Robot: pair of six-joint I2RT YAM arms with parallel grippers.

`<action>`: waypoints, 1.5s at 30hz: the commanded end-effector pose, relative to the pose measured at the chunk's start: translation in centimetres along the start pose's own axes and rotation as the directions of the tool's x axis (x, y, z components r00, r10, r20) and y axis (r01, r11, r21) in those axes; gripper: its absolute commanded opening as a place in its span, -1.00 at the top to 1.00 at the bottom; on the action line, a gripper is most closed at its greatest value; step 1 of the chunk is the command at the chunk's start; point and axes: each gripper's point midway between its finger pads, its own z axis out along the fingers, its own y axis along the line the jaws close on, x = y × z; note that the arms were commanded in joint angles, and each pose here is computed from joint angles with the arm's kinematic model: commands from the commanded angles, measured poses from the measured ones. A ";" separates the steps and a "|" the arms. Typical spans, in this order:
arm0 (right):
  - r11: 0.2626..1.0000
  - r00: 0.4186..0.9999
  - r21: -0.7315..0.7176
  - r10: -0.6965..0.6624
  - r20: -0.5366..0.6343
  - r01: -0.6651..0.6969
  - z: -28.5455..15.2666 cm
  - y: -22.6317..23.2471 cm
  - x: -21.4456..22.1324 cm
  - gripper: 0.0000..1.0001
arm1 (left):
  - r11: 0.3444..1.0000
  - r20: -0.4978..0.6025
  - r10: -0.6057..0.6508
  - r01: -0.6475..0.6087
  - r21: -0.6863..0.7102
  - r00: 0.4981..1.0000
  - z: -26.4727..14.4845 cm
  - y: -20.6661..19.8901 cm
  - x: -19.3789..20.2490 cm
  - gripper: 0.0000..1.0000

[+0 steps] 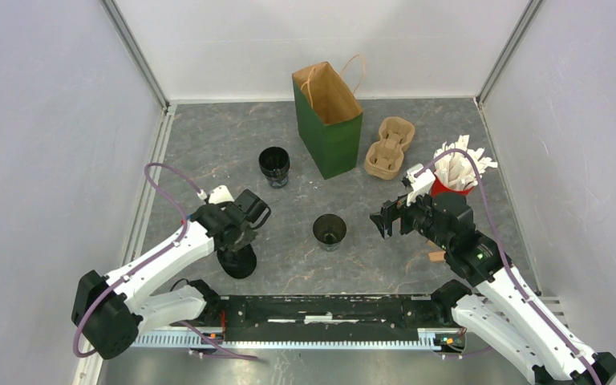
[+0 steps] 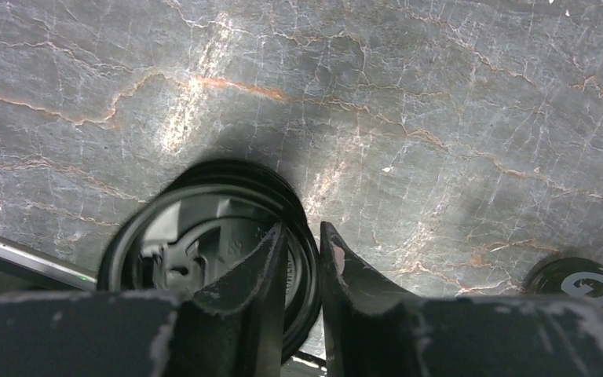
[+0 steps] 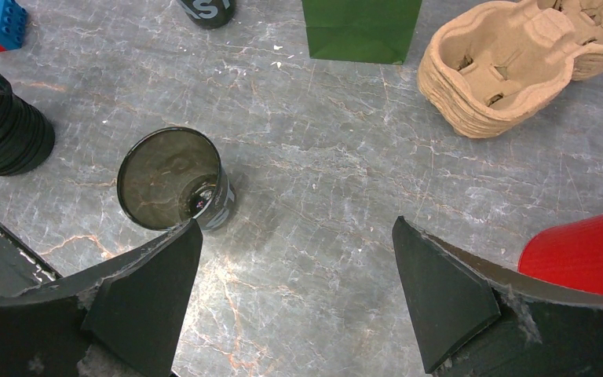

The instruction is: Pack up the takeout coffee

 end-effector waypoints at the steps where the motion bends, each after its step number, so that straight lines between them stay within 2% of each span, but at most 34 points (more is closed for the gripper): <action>1: 1.000 1.000 0.015 0.005 0.019 -0.006 0.0 -0.2 -0.3 -0.97 | 0.999 0.045 -0.032 0.031 0.020 0.998 -0.3 -0.6 -1.2 0.47; 11: 1.000 1.000 0.016 0.006 0.016 -0.007 0.1 -0.2 -0.2 -0.98 | 0.994 0.098 -0.003 -0.008 0.105 0.995 -1.4 -1.7 -2.7 0.51; 23: 1.000 1.000 0.019 0.003 0.012 -0.003 0.1 -0.3 -0.2 -0.97 | 0.990 0.097 0.026 -0.039 0.133 0.995 -1.9 -2.2 -2.8 0.45; 26: 1.000 1.000 0.020 0.004 0.015 -0.004 0.0 -0.3 -0.3 -0.97 | 0.989 0.092 0.033 -0.045 0.138 0.995 -2.0 -2.3 -2.7 0.65; 30: 1.000 1.000 0.021 0.001 0.012 -0.002 0.0 -0.3 -0.2 -0.97 | 0.987 0.092 0.039 -0.053 0.150 0.995 -2.3 -2.5 -2.9 0.74; 40: 1.000 1.000 0.021 -0.002 0.012 0.002 0.2 -0.4 -0.2 -0.97 | 0.976 0.092 0.043 -0.062 0.210 0.995 -4.4 -3.1 -3.6 0.77; 45: 1.000 1.000 0.007 0.002 0.008 -0.002 0.3 -0.1 0.0 -0.96 | 0.978 0.106 0.062 -0.082 0.193 0.992 -4.8 -2.6 -4.1 0.76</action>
